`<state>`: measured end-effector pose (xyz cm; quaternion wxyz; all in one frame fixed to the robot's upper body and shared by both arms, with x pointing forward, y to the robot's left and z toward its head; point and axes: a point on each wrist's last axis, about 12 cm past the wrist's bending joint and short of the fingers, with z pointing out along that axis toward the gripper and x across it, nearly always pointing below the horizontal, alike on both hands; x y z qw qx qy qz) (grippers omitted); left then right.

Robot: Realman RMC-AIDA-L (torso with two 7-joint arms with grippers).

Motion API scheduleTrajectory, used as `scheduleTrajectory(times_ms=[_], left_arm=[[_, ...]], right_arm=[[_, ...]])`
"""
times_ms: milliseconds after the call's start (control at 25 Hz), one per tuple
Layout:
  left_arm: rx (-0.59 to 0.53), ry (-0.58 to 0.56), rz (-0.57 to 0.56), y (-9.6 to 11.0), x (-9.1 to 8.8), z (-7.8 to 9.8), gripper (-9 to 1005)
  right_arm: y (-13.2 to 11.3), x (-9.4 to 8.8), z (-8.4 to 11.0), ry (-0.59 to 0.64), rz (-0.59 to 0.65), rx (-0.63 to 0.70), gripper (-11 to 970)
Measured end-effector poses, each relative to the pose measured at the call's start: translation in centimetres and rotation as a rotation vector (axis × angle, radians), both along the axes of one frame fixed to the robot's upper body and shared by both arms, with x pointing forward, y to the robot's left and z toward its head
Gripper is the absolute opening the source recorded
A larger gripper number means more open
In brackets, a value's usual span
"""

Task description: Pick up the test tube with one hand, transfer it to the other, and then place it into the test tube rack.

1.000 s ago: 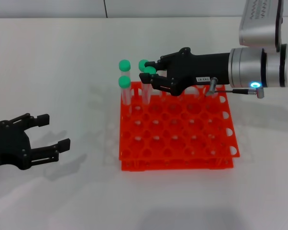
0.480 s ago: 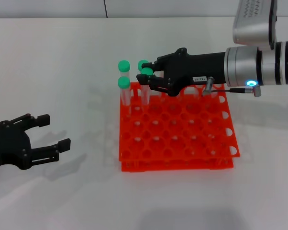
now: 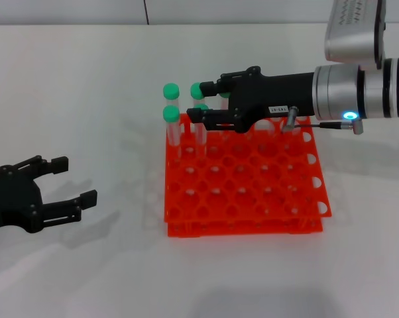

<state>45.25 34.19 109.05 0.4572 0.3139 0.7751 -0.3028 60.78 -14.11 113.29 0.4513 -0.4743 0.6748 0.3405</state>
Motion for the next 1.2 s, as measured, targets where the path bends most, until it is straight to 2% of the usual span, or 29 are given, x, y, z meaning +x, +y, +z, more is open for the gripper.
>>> scheduleTrajectory(times_ms=[160,280,320,720,840,1040,1200], left_arm=[[0.000,-0.003,0.001,0.0,0.1,0.1,893],[0.004,-0.013,-0.003,0.0,0.2,0.2,893],[0.005,-0.017,-0.004,0.0,0.2,0.2,893],[0.006,-0.043,0.000,0.4,0.5,0.7,893],[0.000,-0.052,-0.019,0.4,0.5,0.9,893],[-0.031,-0.050,-0.071,0.7,0.7,1.2,893],[-0.073,-0.034,-0.129,1.0,1.2,1.5,893]], right_arm=[[-0.3,-0.1,0.1,-0.003,-0.002,0.008,441],[-1.2,-0.6,0.3,-0.017,-0.014,0.025,595],[-1.5,-0.9,0.4,-0.023,-0.017,0.032,594],[-9.5,-3.9,-0.1,-0.024,-0.046,0.094,610],[-11.6,-4.8,-0.7,-0.025,-0.095,0.099,665],[-13.3,-6.0,-1.6,-0.018,-0.113,0.102,757],[-13.7,-6.3,-2.1,0.011,-0.104,0.101,826]])
